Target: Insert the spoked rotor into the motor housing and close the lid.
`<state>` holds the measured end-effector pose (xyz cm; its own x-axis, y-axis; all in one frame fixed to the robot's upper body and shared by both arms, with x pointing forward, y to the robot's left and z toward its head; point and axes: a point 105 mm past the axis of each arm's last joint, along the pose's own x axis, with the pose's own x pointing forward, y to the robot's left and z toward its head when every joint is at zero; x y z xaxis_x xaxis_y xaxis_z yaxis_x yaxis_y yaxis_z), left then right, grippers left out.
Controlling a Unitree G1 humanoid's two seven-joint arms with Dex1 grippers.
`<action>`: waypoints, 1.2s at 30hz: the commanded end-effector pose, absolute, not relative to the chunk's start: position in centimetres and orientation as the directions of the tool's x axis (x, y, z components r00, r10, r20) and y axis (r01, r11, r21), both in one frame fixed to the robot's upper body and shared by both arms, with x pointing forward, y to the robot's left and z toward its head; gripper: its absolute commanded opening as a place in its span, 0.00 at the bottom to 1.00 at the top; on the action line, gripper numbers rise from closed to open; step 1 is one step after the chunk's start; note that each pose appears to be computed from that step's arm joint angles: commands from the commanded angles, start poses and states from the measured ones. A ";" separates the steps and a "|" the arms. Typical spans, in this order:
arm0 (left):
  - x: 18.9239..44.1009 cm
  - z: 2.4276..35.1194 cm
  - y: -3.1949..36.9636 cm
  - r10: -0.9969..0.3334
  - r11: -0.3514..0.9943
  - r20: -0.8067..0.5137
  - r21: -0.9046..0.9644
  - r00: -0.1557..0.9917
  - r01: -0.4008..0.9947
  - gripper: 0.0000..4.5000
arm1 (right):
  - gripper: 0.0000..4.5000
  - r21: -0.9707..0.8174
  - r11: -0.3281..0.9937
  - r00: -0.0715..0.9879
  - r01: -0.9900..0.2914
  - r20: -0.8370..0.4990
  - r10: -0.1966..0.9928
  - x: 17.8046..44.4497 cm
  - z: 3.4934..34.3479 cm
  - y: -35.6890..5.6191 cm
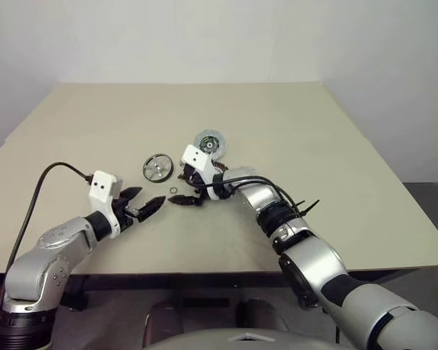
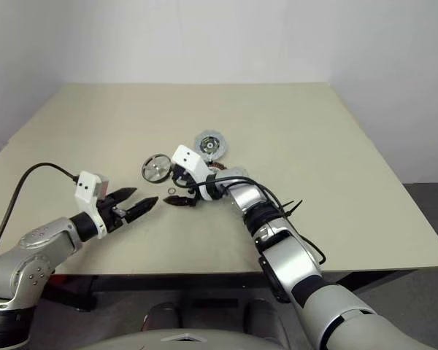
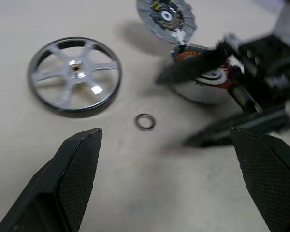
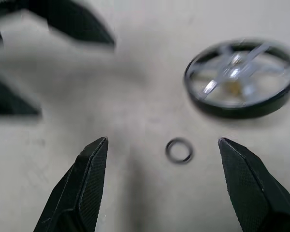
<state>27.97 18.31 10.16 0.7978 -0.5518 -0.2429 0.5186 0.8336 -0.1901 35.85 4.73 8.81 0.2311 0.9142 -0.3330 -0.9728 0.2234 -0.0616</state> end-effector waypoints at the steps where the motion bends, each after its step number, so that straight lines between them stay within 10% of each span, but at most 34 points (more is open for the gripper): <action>1: 28.7 11.3 18.1 -0.552 0.834 -0.202 -0.135 0.809 0.536 1.00 | 0.92 -0.098 0.212 0.228 -0.972 -0.206 0.952 36.3 13.3 4.9; 18: 31.6 9.1 16.1 -0.562 0.819 -0.181 0.010 0.807 0.573 1.00 | 0.92 -0.100 0.449 0.453 -0.888 -0.019 0.891 40.6 21.0 -1.8; 36: 32.3 6.6 15.6 -0.549 0.831 -0.198 -0.027 0.812 0.556 1.00 | 0.92 -0.096 0.488 0.492 -0.867 -0.023 0.870 41.1 20.7 -2.5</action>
